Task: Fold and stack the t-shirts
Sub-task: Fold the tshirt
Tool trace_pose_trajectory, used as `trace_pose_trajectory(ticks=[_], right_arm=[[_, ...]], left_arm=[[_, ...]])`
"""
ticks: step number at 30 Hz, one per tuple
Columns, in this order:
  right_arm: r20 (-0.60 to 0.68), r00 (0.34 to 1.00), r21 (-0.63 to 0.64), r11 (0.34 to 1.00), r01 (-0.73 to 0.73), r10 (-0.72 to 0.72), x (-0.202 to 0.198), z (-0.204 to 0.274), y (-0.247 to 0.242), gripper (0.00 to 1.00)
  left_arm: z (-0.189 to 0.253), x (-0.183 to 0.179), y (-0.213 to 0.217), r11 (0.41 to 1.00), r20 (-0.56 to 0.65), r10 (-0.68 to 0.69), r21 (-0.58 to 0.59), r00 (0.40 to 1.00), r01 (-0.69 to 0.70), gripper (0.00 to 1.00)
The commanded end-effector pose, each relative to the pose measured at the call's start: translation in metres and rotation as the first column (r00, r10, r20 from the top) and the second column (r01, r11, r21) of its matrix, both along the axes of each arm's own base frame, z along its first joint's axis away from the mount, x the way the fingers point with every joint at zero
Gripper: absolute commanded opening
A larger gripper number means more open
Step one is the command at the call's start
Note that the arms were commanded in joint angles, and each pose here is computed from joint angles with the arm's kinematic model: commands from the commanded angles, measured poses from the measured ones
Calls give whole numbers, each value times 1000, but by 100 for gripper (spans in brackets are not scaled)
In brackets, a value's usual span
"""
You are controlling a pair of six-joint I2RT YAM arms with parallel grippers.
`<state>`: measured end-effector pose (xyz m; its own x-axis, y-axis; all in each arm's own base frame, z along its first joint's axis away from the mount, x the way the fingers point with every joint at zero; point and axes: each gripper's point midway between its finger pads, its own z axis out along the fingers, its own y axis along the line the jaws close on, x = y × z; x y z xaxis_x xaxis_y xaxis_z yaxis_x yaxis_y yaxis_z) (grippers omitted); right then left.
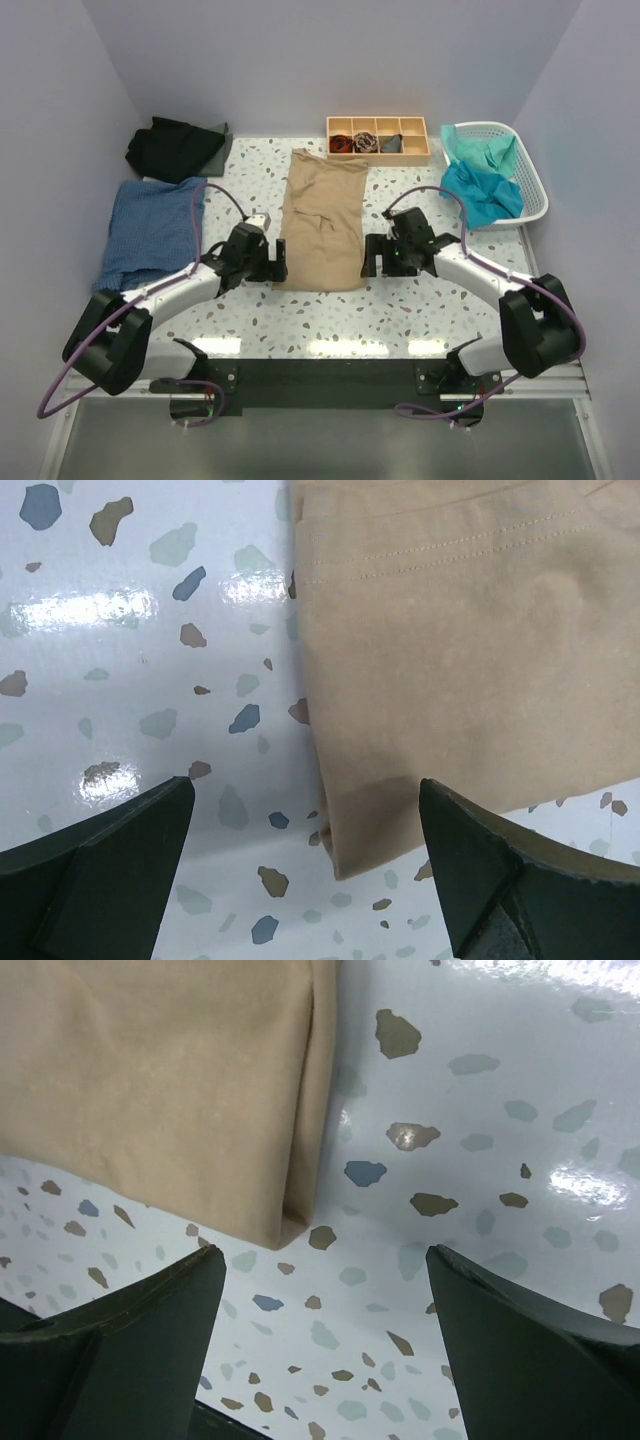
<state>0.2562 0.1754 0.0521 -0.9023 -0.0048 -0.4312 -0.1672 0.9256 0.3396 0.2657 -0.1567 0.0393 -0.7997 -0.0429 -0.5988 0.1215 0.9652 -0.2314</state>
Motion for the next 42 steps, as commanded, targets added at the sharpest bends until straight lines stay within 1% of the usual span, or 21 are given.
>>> trace_pose_trajectory(ticks=[1,2,6,11,16,17,18,19,21,23,24,26,27,28,29,30,31,36,37,41,42], right_arm=[[26,1000,137,991,-6,2,7,11,22,87],[-1,1000,162,987,-1,1,3,7,27,87],[-21,1000,256,967,4,1,3,-3,42,86],[-74,997,294,956,25,-3,-3,-16,47,84],[-104,995,321,947,25,9,-6,-24,53,81],[-114,993,321,947,28,10,-7,-26,54,80],[-114,993,331,943,24,14,-6,-25,56,79],[-123,992,337,941,28,15,-8,-27,56,74],[-125,992,354,935,34,11,-8,-26,58,70],[-138,990,354,935,36,15,-12,-30,57,60],[-140,990,354,935,33,19,-13,-32,57,52],[-158,987,355,934,36,22,-16,-37,57,40],[-158,987,368,929,30,30,-18,-38,58,24],[-160,987,374,927,31,31,-19,-40,59,18],[-164,986,377,925,38,26,-20,-40,59,12],[-165,986,379,924,38,27,-22,-40,58,1],[-165,986,381,924,39,27,-24,-40,58,0],[-155,988,368,929,39,20,-44,-29,46,0],[-152,988,358,933,42,13,-47,-28,42,0],[-134,991,339,940,22,25,-70,-15,29,0],[-163,986,322,946,28,27,-81,-18,24,0]], left_arm=[[19,18,-5,997,98,46,-71,994,-39,100],[16,16,-7,996,93,35,-79,995,-28,100],[9,7,-14,993,77,4,-120,997,6,100],[2,-8,-25,978,53,-37,-203,998,47,98],[-7,-21,-36,957,28,-77,-277,997,82,80],[-11,-25,-39,951,8,-90,-295,996,88,76],[-12,-26,-41,948,2,-101,-305,995,96,66],[-13,-27,-44,942,0,-106,-319,994,100,60],[-17,-33,-49,931,-24,-125,-347,992,109,46],[-22,-34,-49,930,-37,-125,-352,992,104,37],[-23,-34,-49,932,-41,-125,-347,991,104,27],[-25,-34,-48,935,-45,-123,-339,991,100,15],[-25,-34,-47,936,-43,-119,-339,992,98,10],[-26,-35,-47,937,-47,-119,-336,992,97,7],[-26,-34,-46,939,-47,-117,-330,992,96,1],[-24,-33,-46,940,-44,-117,-327,992,96,0],[-27,-35,-44,945,-57,-121,-312,991,98,0],[-24,-49,-39,951,-88,-140,-289,986,110,0],[-27,-57,-36,954,-116,-141,-280,983,104,0],[-25,-85,-31,958,-138,-146,-268,980,105,0],[-25,-97,-34,957,-152,-169,-261,974,125,0]])
